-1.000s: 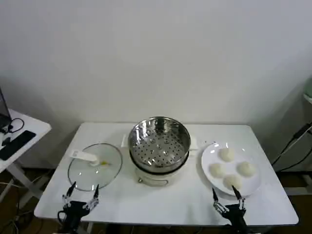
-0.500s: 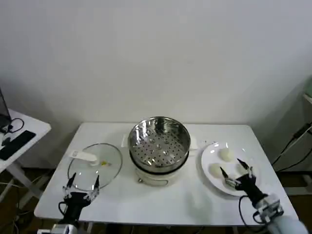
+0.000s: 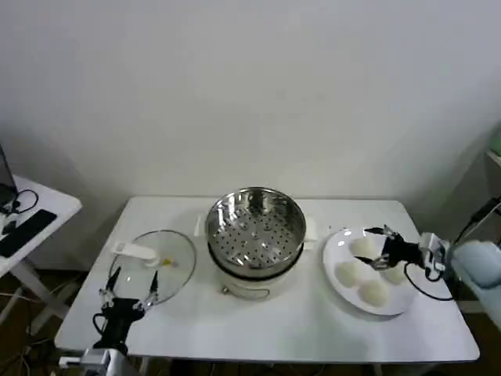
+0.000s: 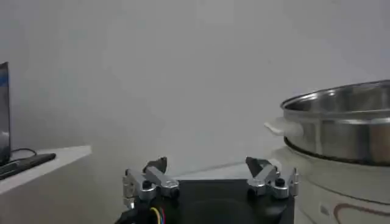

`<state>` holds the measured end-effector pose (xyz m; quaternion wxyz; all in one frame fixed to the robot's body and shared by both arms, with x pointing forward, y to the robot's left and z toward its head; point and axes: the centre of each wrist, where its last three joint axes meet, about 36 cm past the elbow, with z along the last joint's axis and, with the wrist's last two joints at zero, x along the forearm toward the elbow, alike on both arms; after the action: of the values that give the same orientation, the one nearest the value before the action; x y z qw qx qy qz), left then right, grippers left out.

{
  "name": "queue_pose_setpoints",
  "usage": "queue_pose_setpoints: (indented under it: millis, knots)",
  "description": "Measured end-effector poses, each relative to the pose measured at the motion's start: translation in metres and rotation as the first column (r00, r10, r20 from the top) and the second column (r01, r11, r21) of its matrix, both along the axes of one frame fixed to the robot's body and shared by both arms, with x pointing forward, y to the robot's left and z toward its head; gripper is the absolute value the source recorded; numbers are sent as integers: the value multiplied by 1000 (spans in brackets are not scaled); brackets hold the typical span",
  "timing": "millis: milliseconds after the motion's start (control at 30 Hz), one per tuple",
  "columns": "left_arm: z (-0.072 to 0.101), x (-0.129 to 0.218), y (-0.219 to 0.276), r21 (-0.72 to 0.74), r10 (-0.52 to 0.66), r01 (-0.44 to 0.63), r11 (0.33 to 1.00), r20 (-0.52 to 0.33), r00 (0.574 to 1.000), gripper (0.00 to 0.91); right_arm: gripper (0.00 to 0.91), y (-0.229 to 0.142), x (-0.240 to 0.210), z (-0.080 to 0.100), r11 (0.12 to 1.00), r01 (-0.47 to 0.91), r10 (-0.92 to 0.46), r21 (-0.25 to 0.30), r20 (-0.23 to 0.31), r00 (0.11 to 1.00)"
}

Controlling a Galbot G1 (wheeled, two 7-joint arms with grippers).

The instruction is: Take steamed baozi put them in steamer then cover it.

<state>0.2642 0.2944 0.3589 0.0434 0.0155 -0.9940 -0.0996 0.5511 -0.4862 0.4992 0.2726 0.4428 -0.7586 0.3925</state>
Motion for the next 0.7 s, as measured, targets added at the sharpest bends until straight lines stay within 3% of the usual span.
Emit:
queue_pose_setpoints:
  millis: [167,333,500,700]
  knots:
    - [1,2,2,-7,8,-8,1000,-2,1000,907,907,-11,38,16,986,-74,63,-148,-76,995]
    - [2,5,2,-10,12,-12,1000,-2,1000,907,907,-11,67,18,950,-146,107,-275,-152,983]
    - [3,7,2,-12,15,-15,1000,-1,1000,907,907,-3,89,15,915,-194,130,-353,-196,972]
    - [4,10,3,-11,18,-18,1000,-1,1000,907,907,13,109,5,891,-228,149,-394,-221,964]
